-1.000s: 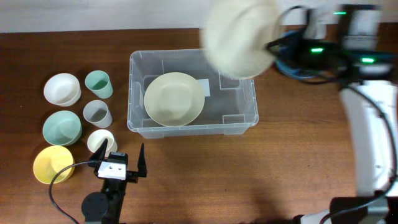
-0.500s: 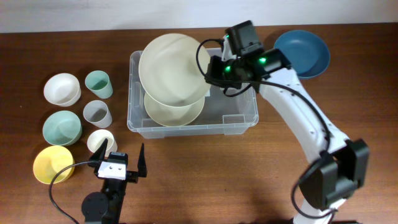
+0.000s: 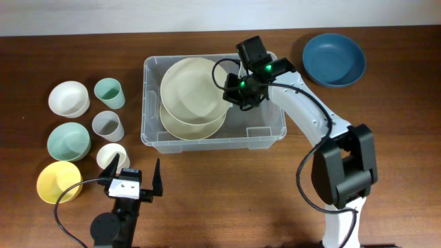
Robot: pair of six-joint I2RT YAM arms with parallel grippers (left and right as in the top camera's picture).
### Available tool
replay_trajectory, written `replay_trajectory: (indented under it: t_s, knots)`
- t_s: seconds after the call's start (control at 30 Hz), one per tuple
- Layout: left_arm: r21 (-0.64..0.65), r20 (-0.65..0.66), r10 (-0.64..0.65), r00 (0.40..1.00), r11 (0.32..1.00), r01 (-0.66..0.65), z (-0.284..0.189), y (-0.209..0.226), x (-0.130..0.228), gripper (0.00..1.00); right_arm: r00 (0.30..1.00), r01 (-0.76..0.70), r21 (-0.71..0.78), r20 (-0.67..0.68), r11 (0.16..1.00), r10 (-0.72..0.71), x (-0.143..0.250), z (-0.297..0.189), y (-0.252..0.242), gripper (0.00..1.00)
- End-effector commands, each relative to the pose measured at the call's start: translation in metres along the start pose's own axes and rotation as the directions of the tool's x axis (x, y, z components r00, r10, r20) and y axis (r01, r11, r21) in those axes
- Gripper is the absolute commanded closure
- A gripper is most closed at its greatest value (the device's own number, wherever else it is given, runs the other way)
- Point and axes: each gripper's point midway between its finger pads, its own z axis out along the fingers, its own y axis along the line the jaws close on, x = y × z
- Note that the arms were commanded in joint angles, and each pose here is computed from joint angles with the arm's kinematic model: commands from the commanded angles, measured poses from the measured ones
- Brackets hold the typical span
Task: Pack container
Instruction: 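Lower the bowl onto the first bowl and release it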
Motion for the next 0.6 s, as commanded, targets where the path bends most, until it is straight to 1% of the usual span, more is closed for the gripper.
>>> replay_trajectory:
  t_s: [0.0,0.57]
  knots:
    - [-0.011,-0.005,-0.01,1.0,1.0,0.009,0.0,0.002,0.002,0.01,1.0,-0.004,0.012,-0.019,1.0,0.005,0.004,0.016,-0.002,0.96]
    - [-0.011,-0.005,-0.01,1.0,1.0,0.009,0.0,0.002,0.002,0.0,0.998,0.044,0.008,-0.037,0.999,-0.044,0.019,0.031,0.014,0.94]
